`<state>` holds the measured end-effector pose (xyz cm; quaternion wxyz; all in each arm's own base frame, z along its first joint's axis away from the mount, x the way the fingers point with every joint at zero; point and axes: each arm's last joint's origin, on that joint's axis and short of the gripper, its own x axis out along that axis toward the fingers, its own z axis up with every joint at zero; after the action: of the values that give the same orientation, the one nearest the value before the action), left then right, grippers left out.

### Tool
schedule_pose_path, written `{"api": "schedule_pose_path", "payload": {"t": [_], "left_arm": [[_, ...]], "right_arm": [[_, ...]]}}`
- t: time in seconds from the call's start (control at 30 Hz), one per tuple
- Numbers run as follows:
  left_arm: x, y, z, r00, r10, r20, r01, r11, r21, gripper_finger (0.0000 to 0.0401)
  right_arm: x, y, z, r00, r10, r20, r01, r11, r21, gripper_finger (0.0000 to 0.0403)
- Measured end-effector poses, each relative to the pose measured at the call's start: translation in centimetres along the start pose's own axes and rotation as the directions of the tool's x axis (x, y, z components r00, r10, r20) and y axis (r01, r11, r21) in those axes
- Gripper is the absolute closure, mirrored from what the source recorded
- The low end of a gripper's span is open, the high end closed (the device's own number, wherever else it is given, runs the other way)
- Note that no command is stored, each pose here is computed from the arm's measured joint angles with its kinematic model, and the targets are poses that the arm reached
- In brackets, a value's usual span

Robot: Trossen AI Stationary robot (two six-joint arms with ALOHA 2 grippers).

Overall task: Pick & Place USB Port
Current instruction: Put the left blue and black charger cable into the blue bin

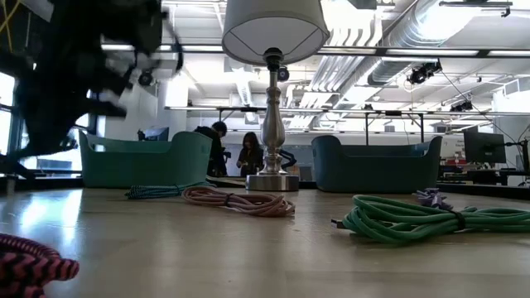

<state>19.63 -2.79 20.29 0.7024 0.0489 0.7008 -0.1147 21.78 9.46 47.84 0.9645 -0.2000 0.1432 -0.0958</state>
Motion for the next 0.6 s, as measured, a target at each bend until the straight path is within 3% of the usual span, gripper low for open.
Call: {"api": "schedule_pose_path", "payload": {"t": [0.17,0.3,0.37,0.47,0.53,0.6], "left_arm": [[-7.1,-0.7,1.0,0.967,0.134,0.215,-0.127,0.991,-0.047,0.0388],[-13.6,-1.9,1.4,0.856,0.265,0.445,-0.237,0.964,-0.119,0.0388],[-16.8,-2.7,1.6,0.761,0.314,0.567,-0.269,0.949,-0.165,0.0388],[-21.2,-4.1,1.8,0.565,0.361,0.742,-0.329,0.923,-0.198,0.0388],[-23.5,-5.1,1.9,0.428,0.373,0.823,-0.391,0.898,-0.203,0.0388],[-25.0,-5.8,1.9,0.322,0.389,0.863,-0.459,0.862,-0.217,0.0388]], "right_arm": [[-0.1,-0.1,0.0,1.0,-0.006,0.002,0.006,1.0,-0.019,0.0233],[-0.5,-0.4,0.0,1.0,-0.027,0.006,0.028,1.0,-0.012,0.0233],[-0.8,-0.7,0.0,0.999,-0.034,0.011,0.034,0.999,-0.007,0.0234],[-1.2,-1.1,0.0,0.999,-0.038,0.02,0.038,0.999,-0.004,0.0233],[-1.4,-1.3,0.0,0.999,-0.041,0.023,0.041,0.999,-0.018,0.0233],[-1.3,-1.5,0.1,0.997,-0.068,0.02,0.068,0.998,-0.009,0.0232]]}}
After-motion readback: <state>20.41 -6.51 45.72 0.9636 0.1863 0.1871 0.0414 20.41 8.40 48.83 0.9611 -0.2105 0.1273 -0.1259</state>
